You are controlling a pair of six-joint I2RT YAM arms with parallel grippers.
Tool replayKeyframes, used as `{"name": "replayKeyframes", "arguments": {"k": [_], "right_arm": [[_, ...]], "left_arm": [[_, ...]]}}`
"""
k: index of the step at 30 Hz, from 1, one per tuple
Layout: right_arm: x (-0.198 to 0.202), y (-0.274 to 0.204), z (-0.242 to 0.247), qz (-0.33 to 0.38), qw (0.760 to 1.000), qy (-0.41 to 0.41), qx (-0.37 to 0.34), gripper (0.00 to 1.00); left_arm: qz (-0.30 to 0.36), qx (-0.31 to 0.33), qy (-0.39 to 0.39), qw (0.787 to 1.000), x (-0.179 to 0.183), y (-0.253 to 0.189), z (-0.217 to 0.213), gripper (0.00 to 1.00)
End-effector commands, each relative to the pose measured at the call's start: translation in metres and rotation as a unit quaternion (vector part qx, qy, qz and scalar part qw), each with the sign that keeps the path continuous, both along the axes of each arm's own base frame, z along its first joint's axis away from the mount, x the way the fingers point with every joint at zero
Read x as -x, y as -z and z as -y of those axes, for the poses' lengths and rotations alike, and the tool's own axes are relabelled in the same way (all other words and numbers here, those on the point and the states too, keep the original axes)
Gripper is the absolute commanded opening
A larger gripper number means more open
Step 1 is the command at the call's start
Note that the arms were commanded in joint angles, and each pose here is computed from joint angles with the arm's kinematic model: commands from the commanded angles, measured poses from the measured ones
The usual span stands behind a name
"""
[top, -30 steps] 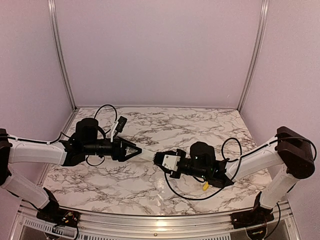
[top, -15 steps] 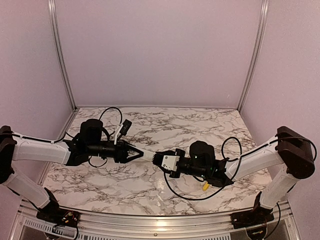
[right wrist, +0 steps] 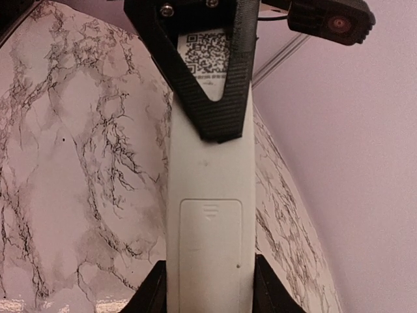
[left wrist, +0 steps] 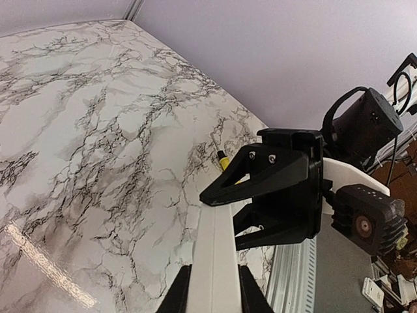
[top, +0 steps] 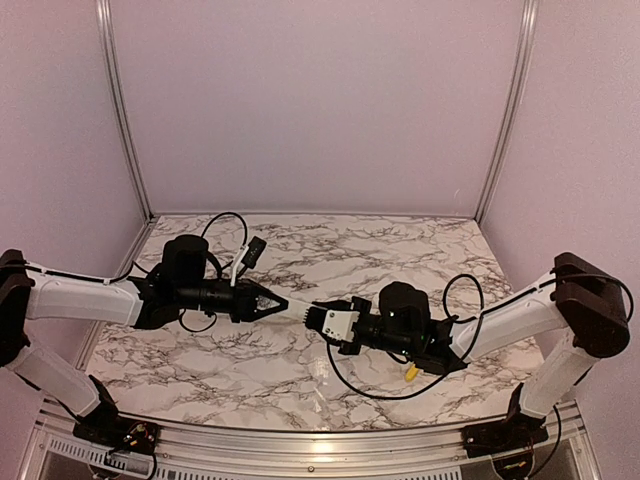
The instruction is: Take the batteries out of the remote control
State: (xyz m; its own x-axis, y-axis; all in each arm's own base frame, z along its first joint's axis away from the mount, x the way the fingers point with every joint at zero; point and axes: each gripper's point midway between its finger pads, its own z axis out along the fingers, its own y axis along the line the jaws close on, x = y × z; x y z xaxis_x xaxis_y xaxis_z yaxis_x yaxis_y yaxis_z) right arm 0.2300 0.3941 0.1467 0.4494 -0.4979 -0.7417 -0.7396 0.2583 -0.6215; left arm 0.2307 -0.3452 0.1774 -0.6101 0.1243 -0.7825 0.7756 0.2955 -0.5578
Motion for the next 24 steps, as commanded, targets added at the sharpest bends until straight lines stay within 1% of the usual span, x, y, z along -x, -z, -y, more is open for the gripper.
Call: {"name": "replayKeyframes", "arguments": {"k": [1, 3, 4, 6, 7, 8, 9, 14, 17, 21, 24], "right_arm": [[-0.019, -0.018, 0.002, -0.012, 0.998, 0.053, -0.033, 0.19], [-0.021, -0.020, 0.002, -0.015, 0.997, 0.061, -0.038, 0.41], [-0.022, -0.021, 0.002, -0.017, 0.997, 0.064, -0.040, 0.53], [-0.025, -0.020, 0.003, -0.024, 0.996, 0.074, -0.041, 0.80], [-0.027, -0.021, 0.003, -0.028, 0.996, 0.079, -0.041, 0.90], [-0.029, -0.021, 0.004, -0.030, 0.995, 0.087, -0.040, 0.97], [-0.031, -0.021, 0.006, -0.032, 0.994, 0.095, -0.041, 0.98], [-0.033, -0.032, 0.016, -0.051, 0.990, 0.121, -0.060, 0.99], [-0.031, -0.038, 0.022, -0.073, 0.986, 0.129, -0.072, 0.99], [-0.034, -0.049, 0.033, -0.100, 0.979, 0.152, -0.091, 0.99], [-0.039, -0.058, 0.040, -0.128, 0.971, 0.171, -0.110, 0.99]], "left_arm": [[0.031, 0.007, -0.007, 0.999, -0.006, -0.015, 0.002, 0.00], [0.037, 0.005, -0.016, 0.999, -0.009, -0.016, 0.000, 0.00], [0.040, 0.004, -0.019, 0.999, -0.010, -0.016, 0.000, 0.00], [0.048, 0.001, -0.028, 0.998, -0.013, -0.016, -0.001, 0.00], [0.053, 0.001, -0.032, 0.998, -0.014, -0.016, -0.002, 0.00], [0.059, 0.000, -0.036, 0.998, -0.016, -0.016, -0.003, 0.00], [0.065, 0.000, -0.040, 0.997, -0.017, -0.017, -0.004, 0.00], [0.093, -0.001, -0.069, 0.993, -0.026, -0.019, -0.010, 0.00], [0.107, -0.010, -0.118, 0.987, -0.042, -0.019, -0.019, 0.00], [0.120, -0.012, -0.159, 0.980, -0.056, -0.019, -0.031, 0.00], [0.137, -0.024, -0.233, 0.962, -0.074, -0.018, -0.052, 0.00]]}}
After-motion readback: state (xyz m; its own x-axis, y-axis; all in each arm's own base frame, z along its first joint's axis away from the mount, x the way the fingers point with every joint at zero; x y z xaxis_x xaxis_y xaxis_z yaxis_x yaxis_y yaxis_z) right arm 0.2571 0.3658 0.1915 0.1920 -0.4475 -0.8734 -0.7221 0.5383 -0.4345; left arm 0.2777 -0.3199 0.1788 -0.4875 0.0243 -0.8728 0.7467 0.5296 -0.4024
